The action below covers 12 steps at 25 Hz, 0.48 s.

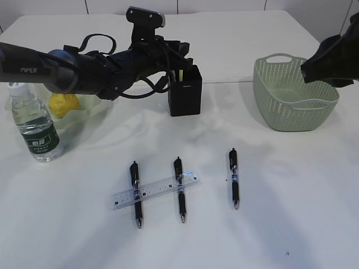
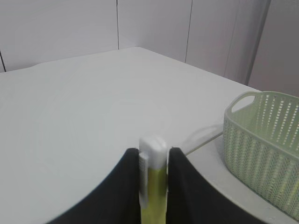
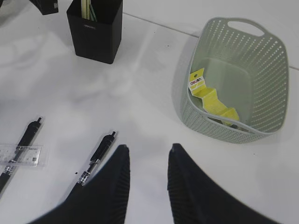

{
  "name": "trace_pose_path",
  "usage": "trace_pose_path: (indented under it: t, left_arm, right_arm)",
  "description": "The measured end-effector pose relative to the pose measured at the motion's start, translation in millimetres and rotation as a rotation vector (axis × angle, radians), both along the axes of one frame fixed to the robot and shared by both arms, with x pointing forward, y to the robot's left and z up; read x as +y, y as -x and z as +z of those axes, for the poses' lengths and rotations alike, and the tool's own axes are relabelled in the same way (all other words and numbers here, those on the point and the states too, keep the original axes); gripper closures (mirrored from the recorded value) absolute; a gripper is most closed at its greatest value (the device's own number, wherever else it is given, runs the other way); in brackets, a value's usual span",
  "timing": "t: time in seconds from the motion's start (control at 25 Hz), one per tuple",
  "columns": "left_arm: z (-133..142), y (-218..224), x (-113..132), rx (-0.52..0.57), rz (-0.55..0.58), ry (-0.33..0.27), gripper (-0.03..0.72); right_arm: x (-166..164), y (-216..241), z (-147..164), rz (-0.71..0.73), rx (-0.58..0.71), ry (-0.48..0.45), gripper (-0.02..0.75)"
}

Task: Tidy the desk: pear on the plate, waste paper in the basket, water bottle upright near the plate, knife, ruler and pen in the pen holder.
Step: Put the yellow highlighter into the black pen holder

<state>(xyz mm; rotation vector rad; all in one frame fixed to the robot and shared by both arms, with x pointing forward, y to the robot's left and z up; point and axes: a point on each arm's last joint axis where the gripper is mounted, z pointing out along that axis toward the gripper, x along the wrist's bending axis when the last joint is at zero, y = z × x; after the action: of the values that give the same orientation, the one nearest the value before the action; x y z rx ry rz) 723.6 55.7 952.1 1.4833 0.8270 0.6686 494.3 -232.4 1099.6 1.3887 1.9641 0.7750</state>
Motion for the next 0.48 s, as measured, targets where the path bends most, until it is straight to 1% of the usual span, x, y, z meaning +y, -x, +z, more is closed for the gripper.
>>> trace_pose_path:
  t: [0.16,0.28,0.48]
  left_arm:
    - [0.0,0.0,0.0,0.000,0.000,0.000,0.447]
    - [0.0,0.0,0.0,0.000,0.000,0.000,0.399]
    - [0.0,0.0,0.0,0.000,0.000,0.000,0.379]
  right_arm:
    - [0.0,0.0,0.0,0.000,0.000,0.000,0.496]
    - [0.0,0.0,0.0,0.000,0.000,0.000,0.496]
    - [-0.2,0.3,-0.4,-0.001,0.005,0.002,0.496]
